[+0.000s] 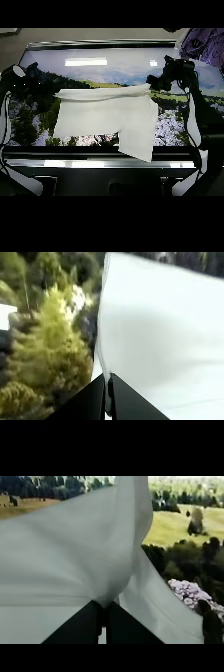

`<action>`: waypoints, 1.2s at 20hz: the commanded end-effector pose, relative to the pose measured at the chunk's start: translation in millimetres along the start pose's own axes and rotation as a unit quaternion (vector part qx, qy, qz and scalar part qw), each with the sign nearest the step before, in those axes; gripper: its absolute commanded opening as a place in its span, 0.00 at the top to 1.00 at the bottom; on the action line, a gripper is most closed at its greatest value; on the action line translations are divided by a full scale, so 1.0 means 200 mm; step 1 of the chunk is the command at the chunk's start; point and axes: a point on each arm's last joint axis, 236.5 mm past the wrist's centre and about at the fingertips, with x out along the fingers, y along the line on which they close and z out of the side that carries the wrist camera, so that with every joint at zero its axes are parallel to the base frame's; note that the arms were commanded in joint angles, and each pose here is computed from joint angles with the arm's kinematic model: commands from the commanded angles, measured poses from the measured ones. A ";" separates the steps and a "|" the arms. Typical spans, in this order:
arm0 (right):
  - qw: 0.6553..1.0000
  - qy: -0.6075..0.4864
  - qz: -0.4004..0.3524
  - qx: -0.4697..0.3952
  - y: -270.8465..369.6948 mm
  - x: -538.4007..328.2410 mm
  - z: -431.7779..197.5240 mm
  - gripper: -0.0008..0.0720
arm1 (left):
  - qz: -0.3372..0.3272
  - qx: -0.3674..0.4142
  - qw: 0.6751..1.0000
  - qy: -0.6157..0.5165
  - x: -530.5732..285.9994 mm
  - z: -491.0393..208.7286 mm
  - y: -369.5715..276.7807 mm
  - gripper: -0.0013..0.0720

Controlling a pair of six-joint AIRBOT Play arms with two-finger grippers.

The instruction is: Fold the clothes and pants, and hang the long-sleeved shirts on hangers.

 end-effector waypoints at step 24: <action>0.996 0.061 -0.005 -0.060 -0.03 -0.02 -0.14 0.49 | -0.019 -0.043 0.999 0.002 -0.03 -0.04 0.00 0.24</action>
